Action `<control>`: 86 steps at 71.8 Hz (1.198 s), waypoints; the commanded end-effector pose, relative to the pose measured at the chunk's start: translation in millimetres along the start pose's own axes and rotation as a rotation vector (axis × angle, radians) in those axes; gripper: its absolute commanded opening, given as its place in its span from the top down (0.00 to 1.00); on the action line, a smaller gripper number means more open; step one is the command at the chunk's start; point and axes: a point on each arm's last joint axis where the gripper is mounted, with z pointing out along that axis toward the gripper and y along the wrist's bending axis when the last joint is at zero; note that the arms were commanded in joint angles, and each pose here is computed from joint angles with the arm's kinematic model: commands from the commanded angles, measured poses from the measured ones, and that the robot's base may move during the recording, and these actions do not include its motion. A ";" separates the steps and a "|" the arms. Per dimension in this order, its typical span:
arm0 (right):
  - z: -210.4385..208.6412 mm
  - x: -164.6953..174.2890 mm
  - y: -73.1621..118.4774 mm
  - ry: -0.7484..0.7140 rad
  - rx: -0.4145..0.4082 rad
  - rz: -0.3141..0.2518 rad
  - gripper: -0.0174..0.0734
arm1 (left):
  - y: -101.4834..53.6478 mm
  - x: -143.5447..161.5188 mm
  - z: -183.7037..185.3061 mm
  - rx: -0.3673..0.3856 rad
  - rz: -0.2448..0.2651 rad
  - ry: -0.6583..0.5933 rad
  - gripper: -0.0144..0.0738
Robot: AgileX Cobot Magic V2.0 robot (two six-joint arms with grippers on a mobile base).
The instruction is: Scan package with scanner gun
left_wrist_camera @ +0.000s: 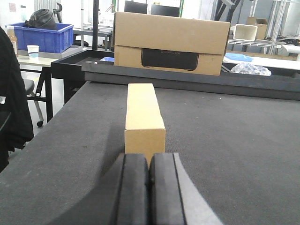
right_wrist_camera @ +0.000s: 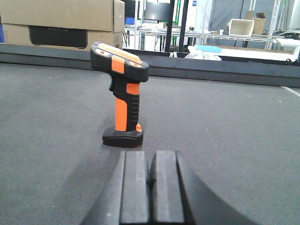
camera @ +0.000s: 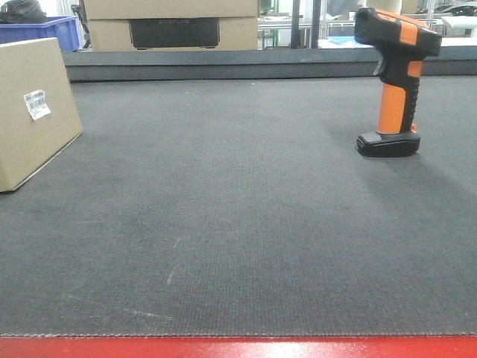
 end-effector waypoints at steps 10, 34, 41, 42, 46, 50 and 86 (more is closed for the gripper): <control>-0.1 -0.8 -0.3 -0.019 0.005 0.006 0.98 | -0.4 -2.8 -0.8 0.005 -0.011 -0.025 0.96; -0.1 -0.8 -0.3 -0.019 0.005 0.006 0.98 | 0.4 24.8 -0.8 0.015 0.027 -0.080 0.96; -0.1 -0.8 -0.3 -0.019 0.005 0.006 0.98 | 1.6 40.3 -5.9 0.013 0.007 -0.105 0.96; -0.1 -0.8 -0.3 -0.019 0.005 0.006 0.98 | 1.8 42.2 -6.7 0.013 0.007 -0.106 0.96; -0.1 -0.8 -0.3 -0.019 0.005 0.006 0.98 | 2.2 49.2 -10.1 0.014 0.004 -0.112 0.96; -0.1 -0.8 -0.3 -0.019 0.005 0.006 0.98 | 2.2 49.0 -13.7 0.015 0.004 -0.138 0.96; -0.1 -0.8 -0.3 -0.019 0.005 0.006 0.98 | 1.4 55.6 -13.0 0.032 0.002 -0.065 0.96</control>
